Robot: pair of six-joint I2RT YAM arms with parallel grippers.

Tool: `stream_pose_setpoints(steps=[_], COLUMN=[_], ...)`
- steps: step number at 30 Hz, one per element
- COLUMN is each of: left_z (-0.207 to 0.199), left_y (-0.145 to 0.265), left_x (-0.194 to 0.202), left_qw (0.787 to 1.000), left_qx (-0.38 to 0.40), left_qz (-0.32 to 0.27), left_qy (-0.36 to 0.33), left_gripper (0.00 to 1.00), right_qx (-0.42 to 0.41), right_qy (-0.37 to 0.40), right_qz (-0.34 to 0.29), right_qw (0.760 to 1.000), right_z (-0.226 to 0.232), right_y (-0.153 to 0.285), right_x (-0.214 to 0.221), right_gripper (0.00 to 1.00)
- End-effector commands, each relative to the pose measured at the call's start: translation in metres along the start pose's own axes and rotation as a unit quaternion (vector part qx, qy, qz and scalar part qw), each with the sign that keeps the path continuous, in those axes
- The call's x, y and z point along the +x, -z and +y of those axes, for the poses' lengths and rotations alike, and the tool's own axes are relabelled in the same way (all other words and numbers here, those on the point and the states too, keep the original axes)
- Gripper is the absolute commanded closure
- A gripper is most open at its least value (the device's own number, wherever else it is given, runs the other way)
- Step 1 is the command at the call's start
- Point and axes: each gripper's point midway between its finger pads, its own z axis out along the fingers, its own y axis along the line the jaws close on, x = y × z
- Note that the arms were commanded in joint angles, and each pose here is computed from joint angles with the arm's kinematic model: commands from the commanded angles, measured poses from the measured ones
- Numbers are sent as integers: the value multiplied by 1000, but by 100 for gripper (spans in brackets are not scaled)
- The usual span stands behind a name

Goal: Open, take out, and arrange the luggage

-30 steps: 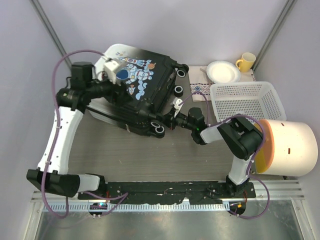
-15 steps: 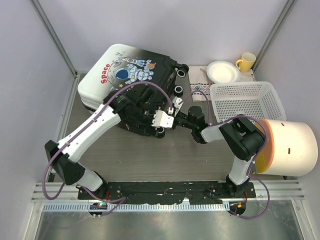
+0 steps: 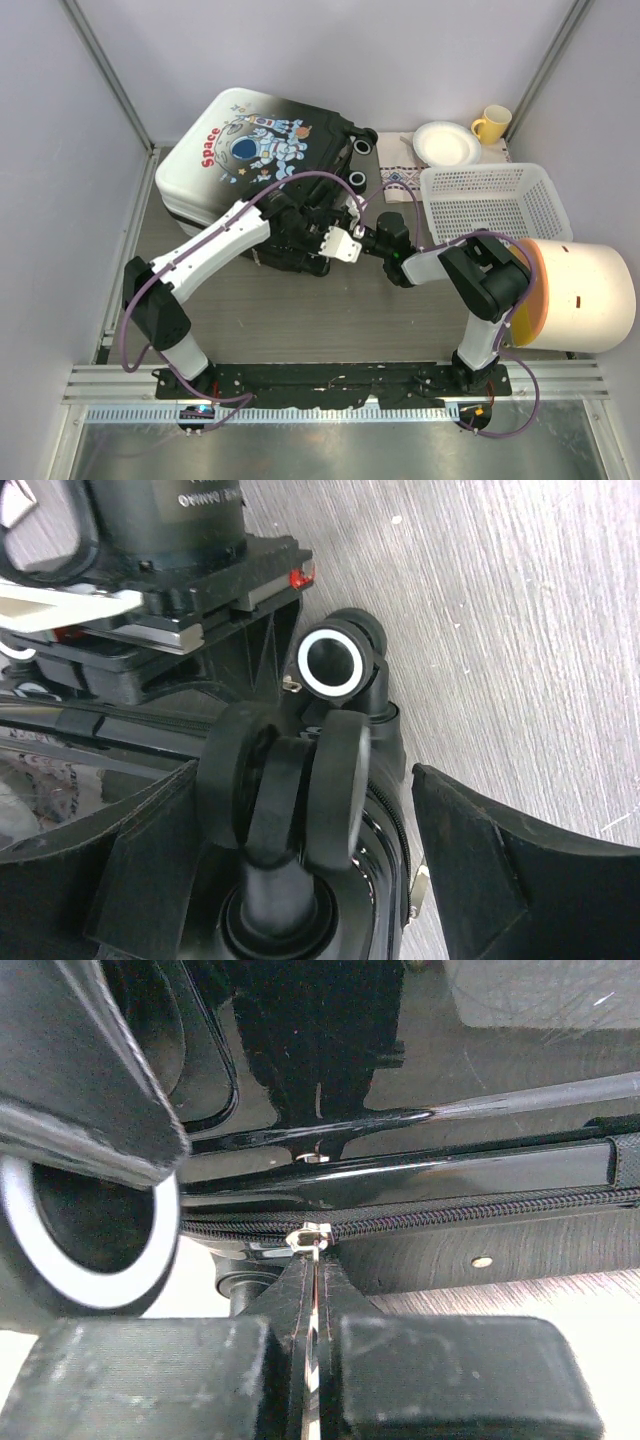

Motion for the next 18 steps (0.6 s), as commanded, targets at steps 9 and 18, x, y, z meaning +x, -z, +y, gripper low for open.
stream_pose_setpoints(steps=[9,18], left_z=[3,-63], left_y=[-11,14], left_x=[-1,23], left_qw=[1000,995], left_qx=[-4,88], left_qz=[-5,36], left_qy=[-17,-27], left_gripper=[56,100], right_qx=[14,28], right_qy=[33,53], right_qz=[-37,-45], right_qw=[999,997], right_z=[-6,-3], right_y=[6,10], right_x=[-29,-40], right_gripper=[99,99])
